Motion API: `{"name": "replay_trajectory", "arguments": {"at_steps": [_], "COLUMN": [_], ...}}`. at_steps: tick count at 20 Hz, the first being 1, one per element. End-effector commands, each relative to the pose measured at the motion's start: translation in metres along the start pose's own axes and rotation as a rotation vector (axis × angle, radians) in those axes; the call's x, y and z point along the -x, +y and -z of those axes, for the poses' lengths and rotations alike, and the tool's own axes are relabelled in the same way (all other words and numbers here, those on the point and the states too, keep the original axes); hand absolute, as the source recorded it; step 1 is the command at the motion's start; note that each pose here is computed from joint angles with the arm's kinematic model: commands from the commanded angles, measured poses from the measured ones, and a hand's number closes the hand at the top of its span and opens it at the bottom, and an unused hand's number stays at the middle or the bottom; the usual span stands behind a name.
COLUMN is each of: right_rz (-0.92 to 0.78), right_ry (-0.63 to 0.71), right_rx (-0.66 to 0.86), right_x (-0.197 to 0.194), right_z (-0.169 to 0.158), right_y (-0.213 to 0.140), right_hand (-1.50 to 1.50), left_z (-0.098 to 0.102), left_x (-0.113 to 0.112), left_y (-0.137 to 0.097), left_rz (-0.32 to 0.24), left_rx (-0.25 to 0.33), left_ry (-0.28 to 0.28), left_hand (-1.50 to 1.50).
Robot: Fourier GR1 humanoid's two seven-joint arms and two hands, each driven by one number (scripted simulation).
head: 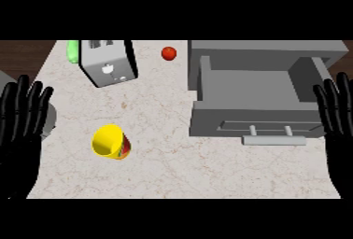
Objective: Pick up the cup, place it into the drawer and close the drawer
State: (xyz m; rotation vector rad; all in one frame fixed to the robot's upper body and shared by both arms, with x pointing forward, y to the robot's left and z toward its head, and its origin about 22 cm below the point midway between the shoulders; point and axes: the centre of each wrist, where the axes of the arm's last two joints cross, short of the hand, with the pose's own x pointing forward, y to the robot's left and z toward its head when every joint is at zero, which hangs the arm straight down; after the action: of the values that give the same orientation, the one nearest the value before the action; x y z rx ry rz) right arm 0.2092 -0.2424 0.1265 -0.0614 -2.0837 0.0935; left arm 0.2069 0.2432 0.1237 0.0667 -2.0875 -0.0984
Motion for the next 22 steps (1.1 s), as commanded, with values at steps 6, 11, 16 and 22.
{"name": "replay_trajectory", "arguments": {"at_steps": [6, 11, 16, 22], "right_rz": [-0.011, -0.074, -0.079, -0.084], "right_ry": [-0.035, 0.056, 0.048, 0.064], "right_rx": [0.032, -0.085, -0.097, -0.092], "right_x": [0.008, 0.004, 0.01, 0.027], "right_z": [0.005, 0.002, -0.015, 0.009], "right_y": [0.002, 0.014, -0.013, -0.016], "right_hand": [-1.5, -1.5, -1.5, -1.5], "left_z": [-0.01, -0.027, -0.026, -0.055], "left_x": [-0.028, 0.004, 0.039, 0.068], "left_y": [-0.02, -0.031, -0.012, -0.017], "left_rz": [-0.132, -0.35, -0.365, -0.266], "left_rx": [0.225, 0.137, 0.086, 0.027], "left_ry": [-0.014, 0.179, 0.229, 0.28], "left_hand": [-1.5, -1.5, -1.5, -1.5]}}
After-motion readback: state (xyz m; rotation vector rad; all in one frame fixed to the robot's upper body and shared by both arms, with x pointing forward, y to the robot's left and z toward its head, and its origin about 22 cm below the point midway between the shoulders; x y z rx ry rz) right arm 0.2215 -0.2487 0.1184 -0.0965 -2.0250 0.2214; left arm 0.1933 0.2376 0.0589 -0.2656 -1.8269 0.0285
